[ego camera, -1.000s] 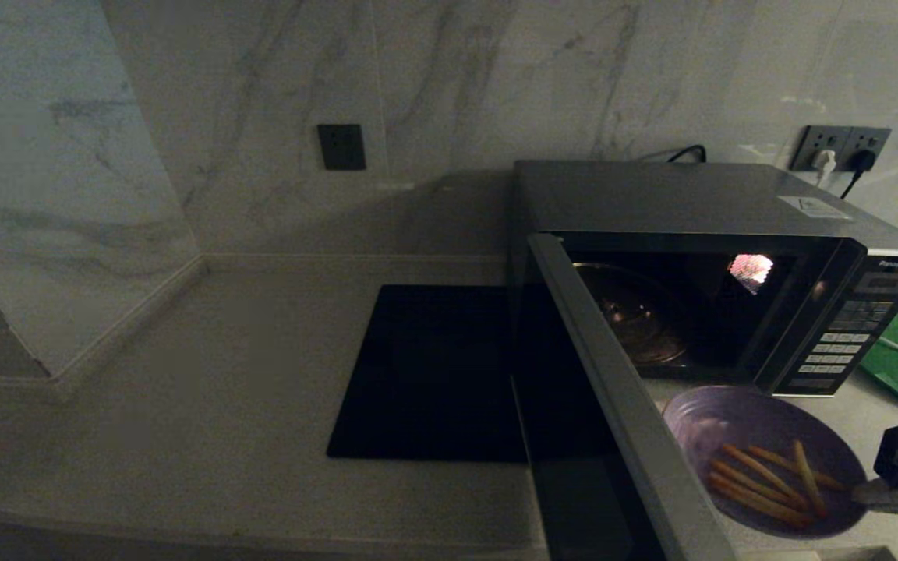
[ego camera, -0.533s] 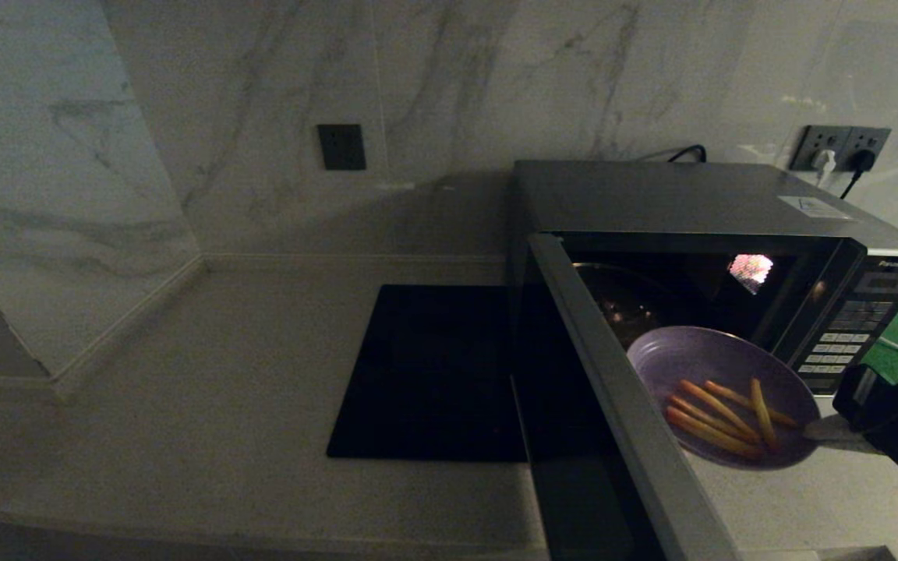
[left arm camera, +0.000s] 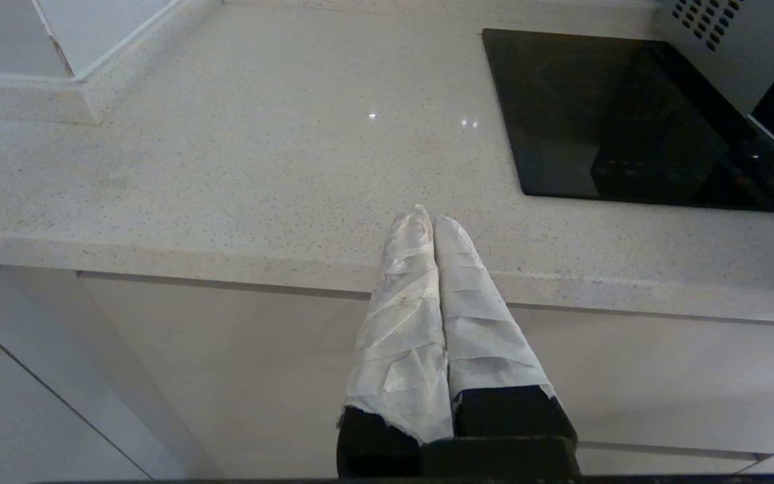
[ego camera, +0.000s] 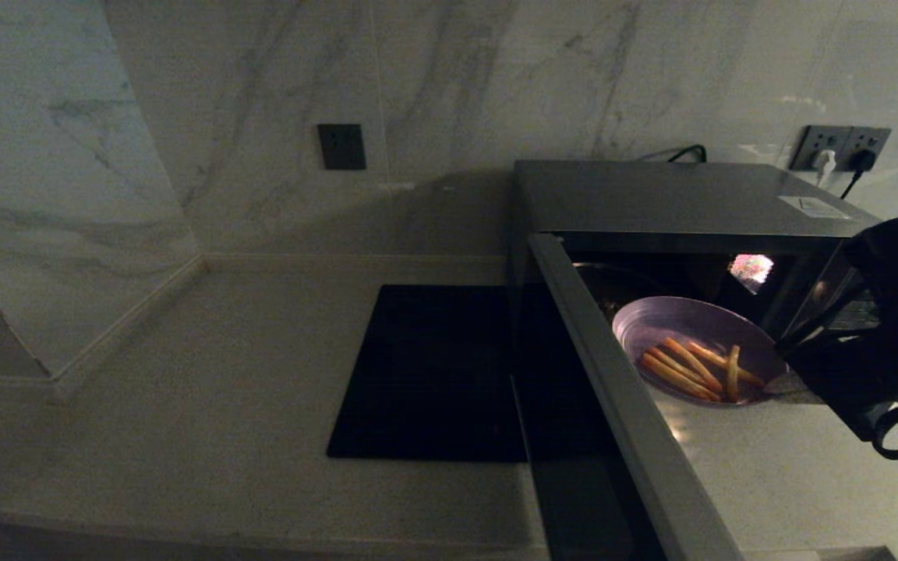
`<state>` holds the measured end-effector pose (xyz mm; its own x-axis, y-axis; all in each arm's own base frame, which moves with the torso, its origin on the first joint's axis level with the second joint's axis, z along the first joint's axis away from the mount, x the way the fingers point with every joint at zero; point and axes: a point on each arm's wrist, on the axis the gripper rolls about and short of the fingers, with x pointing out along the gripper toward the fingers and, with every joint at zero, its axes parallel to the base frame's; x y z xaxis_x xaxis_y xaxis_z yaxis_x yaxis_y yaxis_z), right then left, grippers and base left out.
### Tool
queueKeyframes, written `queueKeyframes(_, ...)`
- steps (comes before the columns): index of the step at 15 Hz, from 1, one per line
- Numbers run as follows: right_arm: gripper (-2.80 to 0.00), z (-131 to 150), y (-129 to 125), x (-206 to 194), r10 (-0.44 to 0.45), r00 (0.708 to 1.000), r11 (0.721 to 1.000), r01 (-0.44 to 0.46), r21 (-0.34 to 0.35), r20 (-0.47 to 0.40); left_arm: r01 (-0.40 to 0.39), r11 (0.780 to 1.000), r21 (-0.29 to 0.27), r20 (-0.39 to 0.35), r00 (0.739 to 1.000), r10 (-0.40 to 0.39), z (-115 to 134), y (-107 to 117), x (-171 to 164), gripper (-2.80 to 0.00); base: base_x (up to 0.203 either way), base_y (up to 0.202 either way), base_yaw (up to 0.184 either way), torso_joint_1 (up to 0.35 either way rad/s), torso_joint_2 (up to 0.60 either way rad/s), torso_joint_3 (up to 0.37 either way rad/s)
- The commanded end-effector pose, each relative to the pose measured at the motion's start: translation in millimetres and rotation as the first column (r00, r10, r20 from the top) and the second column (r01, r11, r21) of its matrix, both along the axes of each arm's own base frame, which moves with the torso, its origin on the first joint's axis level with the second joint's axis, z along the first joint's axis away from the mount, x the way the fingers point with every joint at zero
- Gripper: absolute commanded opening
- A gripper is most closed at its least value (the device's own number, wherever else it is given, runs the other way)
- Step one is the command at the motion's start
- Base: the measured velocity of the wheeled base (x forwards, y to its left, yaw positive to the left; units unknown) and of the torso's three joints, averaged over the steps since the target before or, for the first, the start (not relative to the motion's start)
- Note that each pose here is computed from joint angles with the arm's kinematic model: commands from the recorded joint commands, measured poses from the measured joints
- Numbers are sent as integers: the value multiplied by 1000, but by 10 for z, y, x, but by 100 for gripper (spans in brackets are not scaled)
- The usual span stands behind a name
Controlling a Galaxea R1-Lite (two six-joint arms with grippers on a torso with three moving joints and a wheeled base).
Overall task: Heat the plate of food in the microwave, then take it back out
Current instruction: Put the plate in the microwave oven
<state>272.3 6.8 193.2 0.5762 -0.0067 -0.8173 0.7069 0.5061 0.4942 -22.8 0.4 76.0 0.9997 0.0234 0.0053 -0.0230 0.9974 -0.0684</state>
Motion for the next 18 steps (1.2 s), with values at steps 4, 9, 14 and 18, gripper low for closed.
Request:
queueKeyframes(4, -280, -57, 196, 403, -101, 994, 995, 102, 19, -44, -1, 1000, -1, 1, 1000, 1, 2, 0, 1, -280, 0, 0, 0, 0, 0, 0)
queueKeyframes(9, -280, -140, 285, 720, -138, 988, 990, 139, 14, -65, 0, 1000, -1, 1, 1000, 0, 1, 0, 0, -280, 0, 0, 0, 0, 0, 0)
queueKeyframes(14, -280, -221, 296, 855, -156, 986, 988, 155, -11, -64, -1, 1000, -1, 1, 1000, 1, 1, 0, 0, -280, 0, 0, 0, 0, 0, 0)
queueKeyframes(18, -280, -195, 307, 955, -163, 986, 987, 162, -16, -37, -2, 1000, -1, 1, 1000, 2, 1, 0, 0, -280, 0, 0, 0, 0, 0, 0)
